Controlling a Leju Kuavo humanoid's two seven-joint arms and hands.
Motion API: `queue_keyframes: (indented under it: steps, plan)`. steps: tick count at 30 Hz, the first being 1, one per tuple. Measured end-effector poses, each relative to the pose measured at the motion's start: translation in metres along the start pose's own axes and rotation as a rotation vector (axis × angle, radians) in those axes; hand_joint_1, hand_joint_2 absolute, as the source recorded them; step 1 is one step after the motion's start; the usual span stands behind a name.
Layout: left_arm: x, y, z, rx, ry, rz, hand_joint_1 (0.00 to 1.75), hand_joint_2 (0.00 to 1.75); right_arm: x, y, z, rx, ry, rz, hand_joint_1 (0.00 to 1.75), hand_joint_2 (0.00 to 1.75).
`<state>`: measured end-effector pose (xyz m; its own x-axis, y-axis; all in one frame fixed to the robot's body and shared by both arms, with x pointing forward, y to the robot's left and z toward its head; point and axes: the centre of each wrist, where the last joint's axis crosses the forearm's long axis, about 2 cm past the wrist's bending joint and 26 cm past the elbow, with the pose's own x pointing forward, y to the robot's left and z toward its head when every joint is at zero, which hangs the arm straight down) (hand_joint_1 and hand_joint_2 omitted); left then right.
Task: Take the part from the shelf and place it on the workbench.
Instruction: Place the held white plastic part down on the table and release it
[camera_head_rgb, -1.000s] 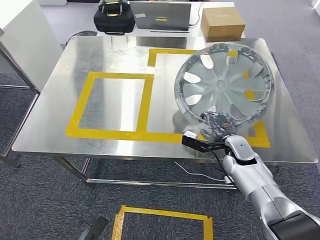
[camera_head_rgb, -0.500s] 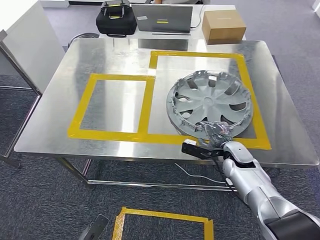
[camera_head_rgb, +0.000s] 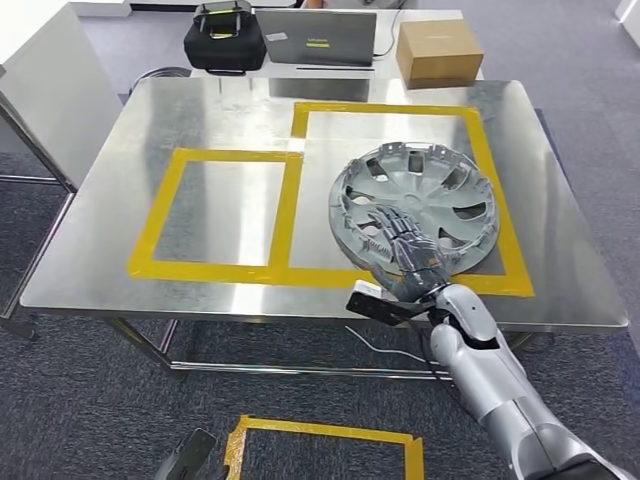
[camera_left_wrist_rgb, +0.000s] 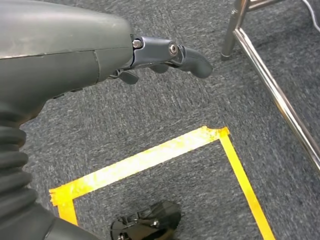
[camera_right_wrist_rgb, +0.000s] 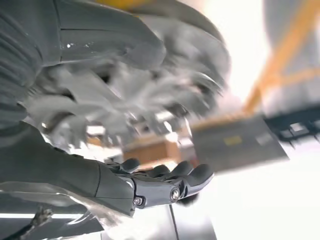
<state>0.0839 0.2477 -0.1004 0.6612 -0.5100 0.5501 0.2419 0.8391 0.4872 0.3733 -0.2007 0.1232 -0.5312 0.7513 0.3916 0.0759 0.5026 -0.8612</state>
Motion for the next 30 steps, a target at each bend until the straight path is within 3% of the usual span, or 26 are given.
queue_keyframes:
  steps: [4, 10, 14, 20, 28, 30]
  plan:
    - [-0.003, 0.0, 0.002, 0.016, 0.012, 0.007, 0.0, 0.0, 0.024, -0.016, -0.003, -0.144, -0.065, -0.07, 0.0, 1.75]
    - [-0.008, -0.002, 0.005, 0.022, 0.029, 0.016, 0.0, 0.0, 0.043, -0.025, 0.017, -0.263, -0.1, -0.172, 0.0, 1.75]
    - [-0.012, -0.003, 0.007, 0.009, 0.063, 0.043, 0.0, 0.0, 0.048, -0.033, 0.036, -0.363, -0.086, -0.407, 0.0, 0.0]
    - [-0.022, -0.004, 0.012, -0.027, 0.145, 0.108, 0.0, 0.0, 0.055, -0.037, 0.094, -0.527, -0.038, -0.862, 0.0, 0.0]
    - [-0.024, -0.001, 0.012, -0.022, 0.165, 0.121, 0.0, 0.0, 0.055, -0.046, 0.119, -0.603, -0.01, -0.916, 0.0, 0.0]
    - [-0.023, 0.0, 0.011, -0.009, 0.175, 0.118, 0.0, 0.0, 0.056, -0.047, 0.124, -0.628, -0.009, -1.022, 0.0, 0.0]
